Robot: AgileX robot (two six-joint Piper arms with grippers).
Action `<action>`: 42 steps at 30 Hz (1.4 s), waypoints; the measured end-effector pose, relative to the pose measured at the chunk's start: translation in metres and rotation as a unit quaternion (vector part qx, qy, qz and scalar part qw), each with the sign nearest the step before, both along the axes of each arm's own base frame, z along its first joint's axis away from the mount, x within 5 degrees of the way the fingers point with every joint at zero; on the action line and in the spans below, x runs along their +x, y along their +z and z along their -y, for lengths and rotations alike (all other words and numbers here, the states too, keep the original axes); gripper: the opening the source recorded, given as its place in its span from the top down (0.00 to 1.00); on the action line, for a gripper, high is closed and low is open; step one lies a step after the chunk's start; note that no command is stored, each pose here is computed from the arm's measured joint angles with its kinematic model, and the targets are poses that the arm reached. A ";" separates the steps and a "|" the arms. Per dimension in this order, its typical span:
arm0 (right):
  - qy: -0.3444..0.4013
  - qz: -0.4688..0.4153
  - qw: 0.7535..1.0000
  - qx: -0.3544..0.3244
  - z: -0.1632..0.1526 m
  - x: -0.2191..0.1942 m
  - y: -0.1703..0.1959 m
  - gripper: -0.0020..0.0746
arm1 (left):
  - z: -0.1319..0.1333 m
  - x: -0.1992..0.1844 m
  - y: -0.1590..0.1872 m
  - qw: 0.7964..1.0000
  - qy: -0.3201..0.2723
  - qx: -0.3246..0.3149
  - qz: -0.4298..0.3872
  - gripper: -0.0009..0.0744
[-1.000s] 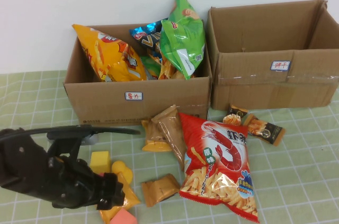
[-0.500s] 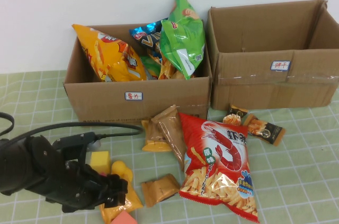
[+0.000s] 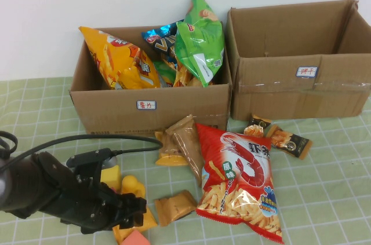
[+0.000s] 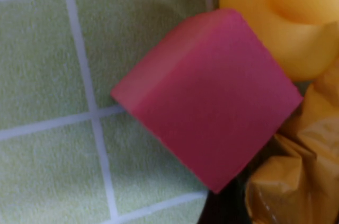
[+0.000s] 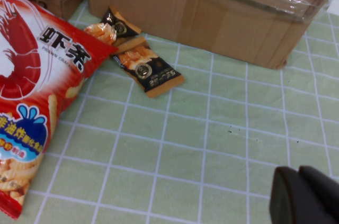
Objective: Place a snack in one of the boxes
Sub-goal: Pick up the biscuit, then place the biscuit in the biscuit box
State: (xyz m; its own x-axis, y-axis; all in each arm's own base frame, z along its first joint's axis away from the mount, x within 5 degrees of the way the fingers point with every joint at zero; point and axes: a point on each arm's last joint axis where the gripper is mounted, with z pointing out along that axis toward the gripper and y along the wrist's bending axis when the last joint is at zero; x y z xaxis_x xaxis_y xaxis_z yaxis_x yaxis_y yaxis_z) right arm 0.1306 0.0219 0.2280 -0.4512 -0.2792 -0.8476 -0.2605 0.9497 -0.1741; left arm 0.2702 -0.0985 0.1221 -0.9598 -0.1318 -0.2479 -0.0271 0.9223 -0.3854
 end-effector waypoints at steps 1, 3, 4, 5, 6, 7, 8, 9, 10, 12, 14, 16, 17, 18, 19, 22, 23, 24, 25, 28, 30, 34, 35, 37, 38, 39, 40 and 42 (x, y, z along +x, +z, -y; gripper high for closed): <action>0.000 0.000 1.000 0.000 0.000 0.000 0.000 0.98 | 0.000 0.000 -0.001 1.000 0.001 0.001 0.001 0.43; 0.000 -0.001 1.000 0.000 0.000 0.000 0.000 0.98 | 0.000 0.001 -0.002 1.000 0.002 0.001 0.002 0.43; 0.000 -0.001 1.000 0.000 0.000 0.000 0.000 0.98 | 0.000 0.002 -0.002 1.000 0.005 0.000 0.003 0.43; 0.000 -0.001 1.000 0.000 0.000 0.000 0.000 0.98 | 0.000 0.002 -0.002 1.000 0.007 -0.001 0.004 0.44; 0.000 -0.001 1.000 0.000 0.000 0.000 0.000 0.98 | 0.000 0.002 -0.002 1.000 0.008 -0.001 0.004 0.45; 0.000 -0.001 1.000 0.000 0.000 0.000 0.000 0.98 | 0.000 0.002 -0.002 1.000 0.009 -0.002 0.003 0.46; 0.000 -0.001 1.000 0.000 0.000 0.000 0.000 0.98 | 0.000 0.002 -0.002 1.000 0.013 -0.005 0.003 0.49; 0.000 -0.001 1.000 0.000 0.000 0.000 0.000 0.98 | 0.001 0.002 -0.002 1.000 0.018 -0.009 0.002 0.51; 0.000 -0.001 1.000 0.000 0.000 0.000 0.000 0.98 | 0.001 0.002 -0.001 1.000 0.024 -0.012 0.001 0.54; 0.000 -0.002 1.000 0.000 0.000 0.000 0.000 0.98 | 0.002 0.003 -0.001 0.999 0.031 -0.021 -0.001 0.61; 0.000 -0.002 1.000 0.000 0.000 0.000 0.000 0.98 | 0.003 0.003 0.000 0.999 0.034 -0.028 0.000 0.66; 0.000 -0.002 1.000 0.000 0.000 0.000 0.000 0.98 | 0.004 0.003 0.000 0.999 0.034 -0.036 0.000 0.70; 0.000 -0.002 1.000 0.000 0.000 0.000 0.000 0.98 | 0.005 0.003 0.001 0.999 0.033 -0.041 -0.001 0.71; 0.000 -0.002 1.000 0.000 0.000 0.000 0.000 0.98 | 0.006 0.003 0.001 0.998 0.031 -0.046 -0.001 0.72; 0.000 -0.002 1.000 0.000 0.000 0.000 0.000 0.98 | 0.007 0.003 0.002 0.998 0.027 -0.050 -0.001 0.72; 0.000 -0.002 1.000 0.000 0.000 0.000 0.000 0.98 | 0.012 0.008 0.008 0.998 0.006 -0.065 0.005 0.73; 0.000 -0.002 1.000 0.000 0.000 0.000 0.000 0.98 | 0.014 0.011 0.012 0.997 -0.003 -0.073 0.009 0.73; 0.000 -0.002 1.000 0.000 0.000 0.000 0.000 0.98 | 0.017 0.014 0.016 0.996 -0.012 -0.083 0.012 0.73; 0.000 -0.002 1.000 0.000 0.000 0.000 0.000 0.98 | 0.020 0.017 0.021 0.995 -0.022 -0.092 0.015 0.73; -0.001 -0.002 1.000 0.002 0.000 0.000 0.000 0.98 | 0.030 0.030 0.039 0.990 -0.051 -0.125 0.029 0.73; -0.001 -0.002 1.000 0.002 0.000 0.000 0.000 0.98 | 0.036 0.041 0.056 0.985 -0.072 -0.148 0.049 0.73; -0.001 -0.002 1.000 0.002 0.000 0.000 0.000 0.98 | 0.051 0.064 0.098 0.965 -0.122 -0.201 0.115 0.73; -0.001 -0.002 1.000 0.002 0.000 0.000 0.000 0.98 | 0.055 0.070 0.112 0.958 -0.131 -0.212 0.139 0.73; -0.001 -0.002 1.000 0.002 0.000 0.000 0.000 0.98 | 0.063 0.082 0.137 0.946 -0.145 -0.221 0.188 0.73; -0.001 -0.002 1.000 0.002 0.000 0.000 0.000 0.98 | 0.067 0.088 0.151 0.939 -0.150 -0.222 0.216 0.73; -0.001 -0.002 1.000 0.002 0.000 0.000 0.000 0.98 | 0.072 0.094 0.166 0.932 -0.152 -0.220 0.246 0.73; -0.001 -0.002 1.000 0.002 0.000 0.000 0.000 0.98 | 0.082 0.103 0.189 0.919 -0.151 -0.214 0.296 0.73; -0.001 -0.002 1.000 0.002 0.000 0.000 0.000 0.98 | 0.098 0.111 0.211 0.903 -0.147 -0.207 0.347 0.73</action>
